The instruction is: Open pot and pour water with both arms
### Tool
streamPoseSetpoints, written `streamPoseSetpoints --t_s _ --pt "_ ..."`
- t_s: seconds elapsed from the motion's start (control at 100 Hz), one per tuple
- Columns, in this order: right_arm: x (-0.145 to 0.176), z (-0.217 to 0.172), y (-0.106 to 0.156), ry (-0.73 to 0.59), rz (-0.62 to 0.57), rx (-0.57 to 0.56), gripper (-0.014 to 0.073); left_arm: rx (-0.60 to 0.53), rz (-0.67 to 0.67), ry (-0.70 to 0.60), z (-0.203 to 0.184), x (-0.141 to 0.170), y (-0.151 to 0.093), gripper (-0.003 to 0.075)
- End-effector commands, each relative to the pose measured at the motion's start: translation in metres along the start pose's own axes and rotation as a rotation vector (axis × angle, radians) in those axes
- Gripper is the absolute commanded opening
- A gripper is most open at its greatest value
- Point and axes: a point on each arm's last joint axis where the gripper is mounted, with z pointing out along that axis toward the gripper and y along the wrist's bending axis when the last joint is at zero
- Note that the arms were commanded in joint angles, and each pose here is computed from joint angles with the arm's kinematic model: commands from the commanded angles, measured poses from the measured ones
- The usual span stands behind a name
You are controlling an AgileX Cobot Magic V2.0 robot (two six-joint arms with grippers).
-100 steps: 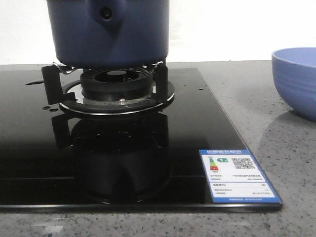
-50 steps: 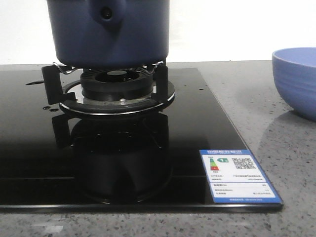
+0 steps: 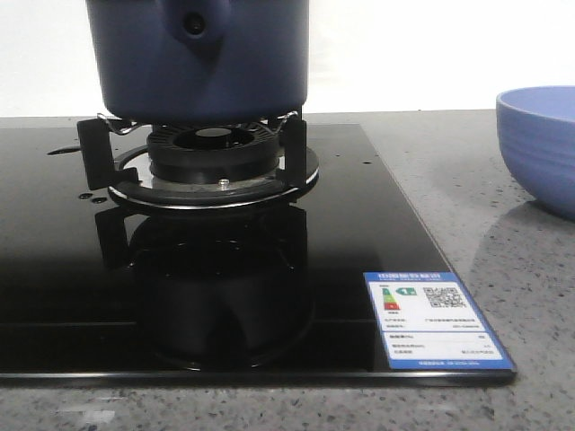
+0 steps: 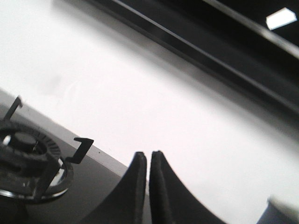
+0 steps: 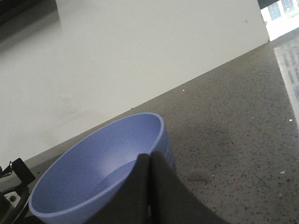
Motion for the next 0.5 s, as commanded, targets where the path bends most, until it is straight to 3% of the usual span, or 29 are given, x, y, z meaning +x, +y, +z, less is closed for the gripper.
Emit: streamPoseSetpoints --t_s 0.0,0.21,0.37,0.49 --pt "-0.002 -0.001 -0.003 -0.089 0.004 0.009 -0.0063 -0.048 -0.148 -0.071 -0.003 0.0 0.009 -0.002" --pt "-0.009 -0.002 -0.001 -0.125 0.004 0.003 -0.0063 -0.113 -0.366 -0.063 -0.004 0.002 0.015 -0.002" --pt "-0.022 -0.004 0.008 -0.101 0.004 -0.024 -0.0063 -0.078 -0.377 -0.021 -0.003 -0.001 0.008 -0.002" --pt "-0.051 -0.006 0.029 -0.018 -0.029 -0.064 -0.0063 0.037 -0.281 0.172 0.004 -0.007 -0.019 -0.002"
